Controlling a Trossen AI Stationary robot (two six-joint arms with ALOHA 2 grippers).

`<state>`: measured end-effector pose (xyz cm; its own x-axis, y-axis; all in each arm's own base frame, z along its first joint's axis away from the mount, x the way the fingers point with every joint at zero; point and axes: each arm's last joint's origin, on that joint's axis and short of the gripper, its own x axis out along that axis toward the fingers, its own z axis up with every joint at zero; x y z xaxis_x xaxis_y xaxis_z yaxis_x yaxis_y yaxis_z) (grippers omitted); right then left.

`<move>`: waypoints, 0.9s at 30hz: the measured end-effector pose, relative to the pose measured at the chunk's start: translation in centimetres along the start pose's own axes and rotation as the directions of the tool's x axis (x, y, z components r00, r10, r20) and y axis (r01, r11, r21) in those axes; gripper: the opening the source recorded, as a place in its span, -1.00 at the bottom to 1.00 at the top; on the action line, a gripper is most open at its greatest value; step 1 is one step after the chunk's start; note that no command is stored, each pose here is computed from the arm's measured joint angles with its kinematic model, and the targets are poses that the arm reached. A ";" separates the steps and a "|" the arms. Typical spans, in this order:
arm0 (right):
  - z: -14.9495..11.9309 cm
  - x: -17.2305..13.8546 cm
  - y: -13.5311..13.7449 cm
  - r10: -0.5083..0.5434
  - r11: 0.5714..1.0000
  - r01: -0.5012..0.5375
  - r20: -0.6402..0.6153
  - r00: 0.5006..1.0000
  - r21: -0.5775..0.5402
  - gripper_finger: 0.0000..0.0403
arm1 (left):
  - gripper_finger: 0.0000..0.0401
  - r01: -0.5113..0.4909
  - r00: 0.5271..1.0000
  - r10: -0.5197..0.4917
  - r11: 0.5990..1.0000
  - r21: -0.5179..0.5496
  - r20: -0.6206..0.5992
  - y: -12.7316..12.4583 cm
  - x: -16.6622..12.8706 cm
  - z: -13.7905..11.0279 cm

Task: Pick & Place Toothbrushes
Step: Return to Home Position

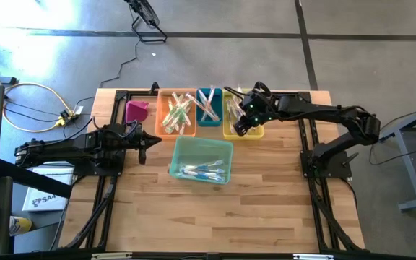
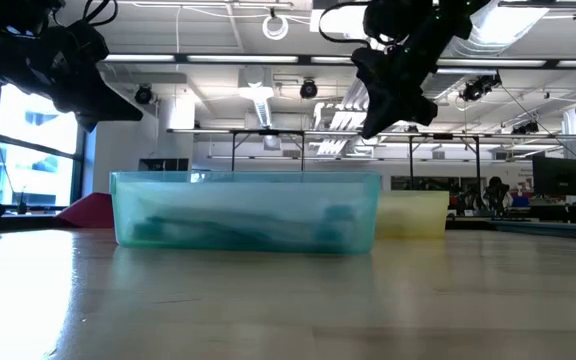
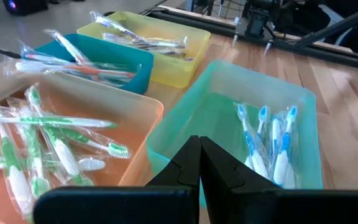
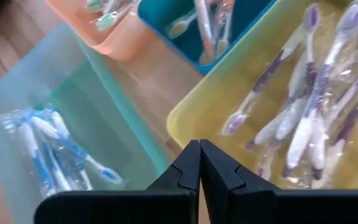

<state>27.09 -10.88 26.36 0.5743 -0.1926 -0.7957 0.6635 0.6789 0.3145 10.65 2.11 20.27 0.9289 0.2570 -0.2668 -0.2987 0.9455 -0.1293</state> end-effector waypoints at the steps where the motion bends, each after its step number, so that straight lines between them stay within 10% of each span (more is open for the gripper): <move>1: -0.1 0.0 0.2 0.011 1.000 -0.011 -0.005 1.000 -0.003 -0.99 | -1.00 0.000 1.000 0.000 1.000 0.000 0.000 0.0 0.0 0.0; 27: -7.3 -1.2 9.0 -0.101 0.931 0.139 0.129 0.987 -0.338 -0.99 | -1.00 0.019 0.997 -0.023 0.998 0.054 0.075 -0.1 -0.1 0.7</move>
<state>28.90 0.58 26.36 0.5616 -0.3495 -0.7500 0.5354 0.8445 0.0074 10.80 2.10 20.99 0.9494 0.2490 -0.1915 -0.2683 0.9598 -0.0826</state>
